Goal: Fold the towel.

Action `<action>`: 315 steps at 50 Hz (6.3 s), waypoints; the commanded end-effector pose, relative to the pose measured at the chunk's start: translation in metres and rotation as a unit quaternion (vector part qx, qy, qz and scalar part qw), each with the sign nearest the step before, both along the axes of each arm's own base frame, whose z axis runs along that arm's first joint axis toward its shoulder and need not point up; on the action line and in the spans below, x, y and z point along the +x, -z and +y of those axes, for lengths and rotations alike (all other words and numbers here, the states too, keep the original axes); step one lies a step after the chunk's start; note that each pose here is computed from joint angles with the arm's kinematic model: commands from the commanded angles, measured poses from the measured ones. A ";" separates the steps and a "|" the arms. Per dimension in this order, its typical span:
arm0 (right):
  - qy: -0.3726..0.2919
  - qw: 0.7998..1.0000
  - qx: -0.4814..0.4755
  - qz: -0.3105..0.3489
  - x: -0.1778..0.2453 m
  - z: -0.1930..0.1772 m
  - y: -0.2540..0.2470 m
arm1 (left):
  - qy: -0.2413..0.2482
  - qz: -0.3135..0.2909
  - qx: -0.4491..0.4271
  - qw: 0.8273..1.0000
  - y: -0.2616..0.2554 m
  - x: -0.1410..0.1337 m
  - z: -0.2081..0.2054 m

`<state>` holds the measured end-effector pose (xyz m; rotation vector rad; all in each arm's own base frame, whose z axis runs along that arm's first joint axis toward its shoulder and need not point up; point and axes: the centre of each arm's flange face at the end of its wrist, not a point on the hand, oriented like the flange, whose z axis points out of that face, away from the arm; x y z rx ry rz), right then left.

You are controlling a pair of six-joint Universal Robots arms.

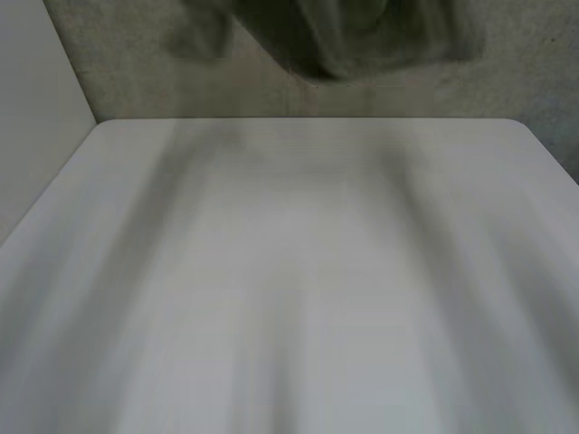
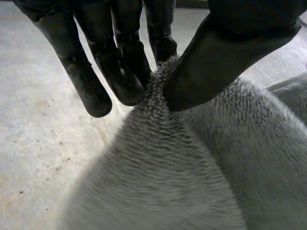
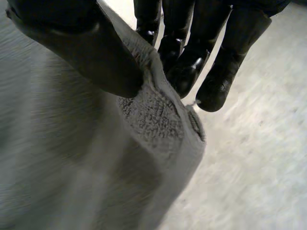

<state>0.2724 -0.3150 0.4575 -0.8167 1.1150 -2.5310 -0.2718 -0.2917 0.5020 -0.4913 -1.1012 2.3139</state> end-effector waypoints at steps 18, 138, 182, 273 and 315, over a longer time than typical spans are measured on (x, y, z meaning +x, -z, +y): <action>0.045 0.874 0.338 0.346 -0.038 0.021 0.249 | 0.036 -0.293 0.265 0.918 0.322 0.002 0.041; 0.071 0.893 0.361 0.258 -0.096 0.052 0.128 | -0.033 -0.391 0.263 0.881 0.222 0.093 0.032; 0.118 0.992 -0.016 0.028 -0.012 -0.050 0.008 | -0.151 -0.043 0.029 0.987 0.048 0.071 -0.097; 0.137 0.986 0.090 0.043 -0.031 -0.048 0.032 | -0.097 -0.022 0.076 0.992 0.044 0.077 -0.097; 0.124 0.916 0.314 0.216 -0.096 -0.026 0.179 | -0.102 -0.229 0.305 0.919 0.275 0.125 -0.041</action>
